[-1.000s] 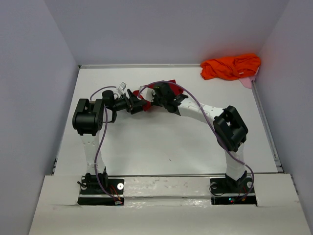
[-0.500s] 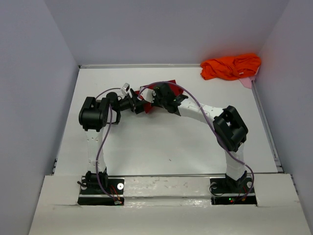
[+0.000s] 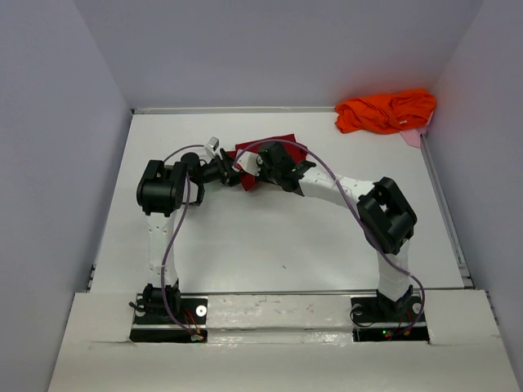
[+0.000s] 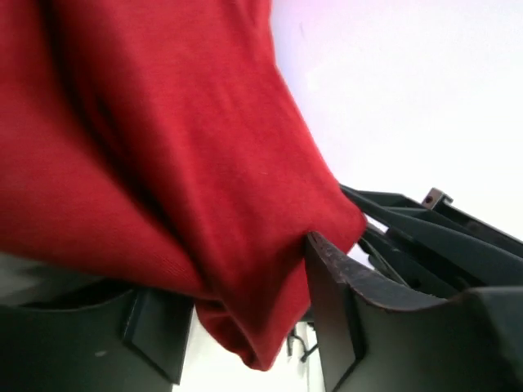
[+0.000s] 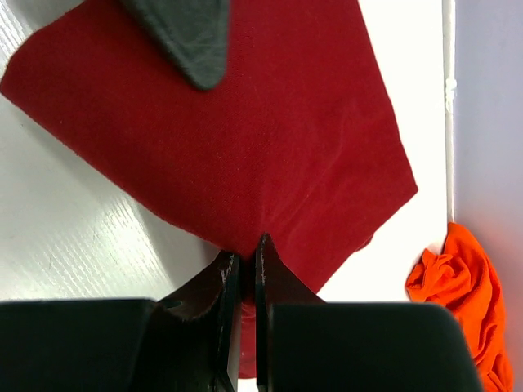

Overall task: Fold and stack the t-shirts
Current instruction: Place the square-folded T-shirt at the corner of the board.

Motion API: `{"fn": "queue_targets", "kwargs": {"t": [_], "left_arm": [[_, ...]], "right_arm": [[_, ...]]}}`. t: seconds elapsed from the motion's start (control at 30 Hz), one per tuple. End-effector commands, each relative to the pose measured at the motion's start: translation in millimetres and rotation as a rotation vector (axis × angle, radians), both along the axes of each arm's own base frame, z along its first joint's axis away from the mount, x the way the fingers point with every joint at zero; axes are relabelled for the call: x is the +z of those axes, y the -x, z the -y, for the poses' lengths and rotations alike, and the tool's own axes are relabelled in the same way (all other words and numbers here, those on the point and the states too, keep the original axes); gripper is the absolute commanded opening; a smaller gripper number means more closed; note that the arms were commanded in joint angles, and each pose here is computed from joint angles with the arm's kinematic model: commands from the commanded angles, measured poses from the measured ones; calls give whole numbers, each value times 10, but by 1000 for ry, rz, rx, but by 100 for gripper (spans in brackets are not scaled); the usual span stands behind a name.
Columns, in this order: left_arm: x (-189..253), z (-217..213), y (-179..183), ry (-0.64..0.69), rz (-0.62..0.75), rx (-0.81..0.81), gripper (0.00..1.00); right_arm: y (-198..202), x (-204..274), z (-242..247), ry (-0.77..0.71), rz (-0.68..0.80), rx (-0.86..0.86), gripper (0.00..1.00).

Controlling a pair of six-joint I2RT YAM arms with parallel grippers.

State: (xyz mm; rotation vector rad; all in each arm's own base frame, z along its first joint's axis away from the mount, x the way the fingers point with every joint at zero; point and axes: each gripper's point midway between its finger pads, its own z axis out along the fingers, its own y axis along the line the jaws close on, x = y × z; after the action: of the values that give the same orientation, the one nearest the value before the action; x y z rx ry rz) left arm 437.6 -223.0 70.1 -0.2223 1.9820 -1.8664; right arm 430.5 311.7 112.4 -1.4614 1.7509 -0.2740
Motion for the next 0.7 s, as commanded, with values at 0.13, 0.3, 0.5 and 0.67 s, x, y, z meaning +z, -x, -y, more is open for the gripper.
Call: {"fn": "queue_targets", "kwargs": {"t": [0.13, 0.3, 0.5, 0.67], "left_arm": [[-65, -28, 17, -58, 88, -8, 0], [-73, -111, -24, -134, 99, -28, 0], [-90, -325, -241, -257, 116, -32, 0], [-218, -445, -333, -391, 65, -86, 0]], "right_arm": [[-37, 334, -18, -60, 59, -4, 0], [-21, 333, -22, -69, 53, -5, 0], [118, 220, 19, -93, -7, -15, 22], [375, 38, 118, -65, -103, -14, 54]]}}
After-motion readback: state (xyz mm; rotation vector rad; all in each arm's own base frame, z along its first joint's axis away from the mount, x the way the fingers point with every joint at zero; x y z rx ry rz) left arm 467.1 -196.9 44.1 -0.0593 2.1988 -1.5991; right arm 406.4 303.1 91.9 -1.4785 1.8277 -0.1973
